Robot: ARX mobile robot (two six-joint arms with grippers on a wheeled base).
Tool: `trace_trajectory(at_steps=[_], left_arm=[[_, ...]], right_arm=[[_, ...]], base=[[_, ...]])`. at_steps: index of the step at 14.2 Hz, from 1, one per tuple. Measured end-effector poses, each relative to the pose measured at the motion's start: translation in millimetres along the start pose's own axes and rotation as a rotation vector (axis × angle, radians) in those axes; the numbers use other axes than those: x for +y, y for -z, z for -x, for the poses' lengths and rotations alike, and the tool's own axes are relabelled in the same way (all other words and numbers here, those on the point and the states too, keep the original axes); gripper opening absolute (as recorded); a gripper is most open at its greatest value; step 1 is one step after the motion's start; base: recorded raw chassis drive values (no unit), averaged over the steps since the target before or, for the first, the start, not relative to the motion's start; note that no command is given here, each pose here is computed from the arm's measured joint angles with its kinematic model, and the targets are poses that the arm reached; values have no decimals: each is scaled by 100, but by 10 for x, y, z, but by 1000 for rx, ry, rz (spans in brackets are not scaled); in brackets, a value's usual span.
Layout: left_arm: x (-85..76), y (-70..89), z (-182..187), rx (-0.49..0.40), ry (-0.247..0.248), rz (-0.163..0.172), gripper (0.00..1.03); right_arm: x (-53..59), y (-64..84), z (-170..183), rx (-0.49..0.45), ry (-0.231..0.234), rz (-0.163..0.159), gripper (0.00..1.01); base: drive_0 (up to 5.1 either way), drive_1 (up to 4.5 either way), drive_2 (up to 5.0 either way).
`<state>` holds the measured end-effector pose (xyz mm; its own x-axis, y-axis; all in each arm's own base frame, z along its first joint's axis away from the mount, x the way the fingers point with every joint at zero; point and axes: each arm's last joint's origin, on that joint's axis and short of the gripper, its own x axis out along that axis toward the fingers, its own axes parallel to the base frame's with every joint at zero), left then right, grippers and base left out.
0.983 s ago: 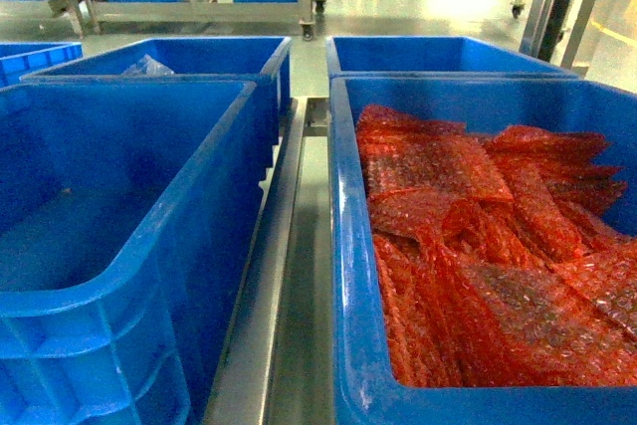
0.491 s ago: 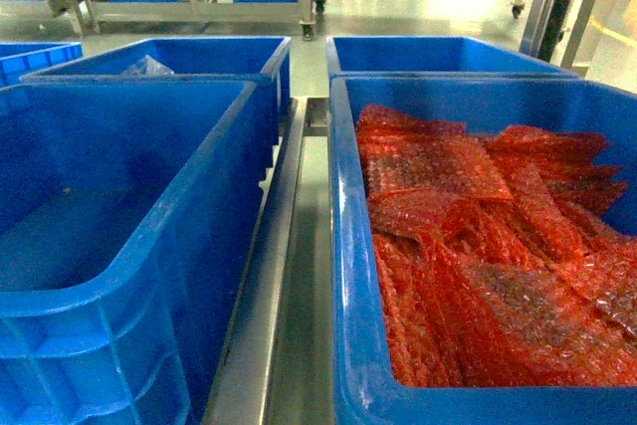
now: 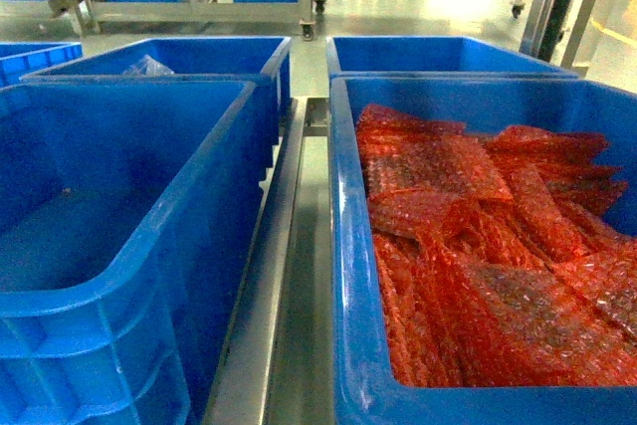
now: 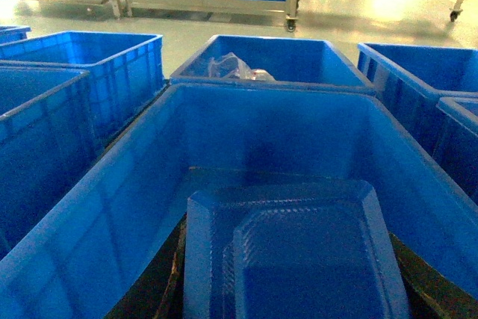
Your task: Pick blue part to blue bin on bottom shelf
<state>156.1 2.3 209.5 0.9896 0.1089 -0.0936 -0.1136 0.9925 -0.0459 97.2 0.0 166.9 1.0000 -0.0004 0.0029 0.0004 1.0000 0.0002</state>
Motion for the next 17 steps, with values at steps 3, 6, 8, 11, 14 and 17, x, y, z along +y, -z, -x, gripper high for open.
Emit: trace_trajectory(at_steps=[3,6,8,11,14,17], left_arm=[[0,0,0,0,0,0,44],[-37,-52,-83,-91,-28,-93,44],[-92,-130,-319,-107,-27,-110,44],[-335,-124,-896,-73,44,-132,44],[-469,69,-1448,-19,5,-184,44],[-488,154,-1673,11,3,-198,44]], right_arm=[[0,0,0,0,0,0,98],[0,0,0,0,0,0,98],[0,0,0,0,0,0,98],[0,0,0,0,0,0,98],[0,0,0,0,0,0,98],[0,0,0,0,0,0,98]], base=[[0,0,0],[0,0,0],[0,0,0],[0,0,0],[0,0,0],[0,0,0]])
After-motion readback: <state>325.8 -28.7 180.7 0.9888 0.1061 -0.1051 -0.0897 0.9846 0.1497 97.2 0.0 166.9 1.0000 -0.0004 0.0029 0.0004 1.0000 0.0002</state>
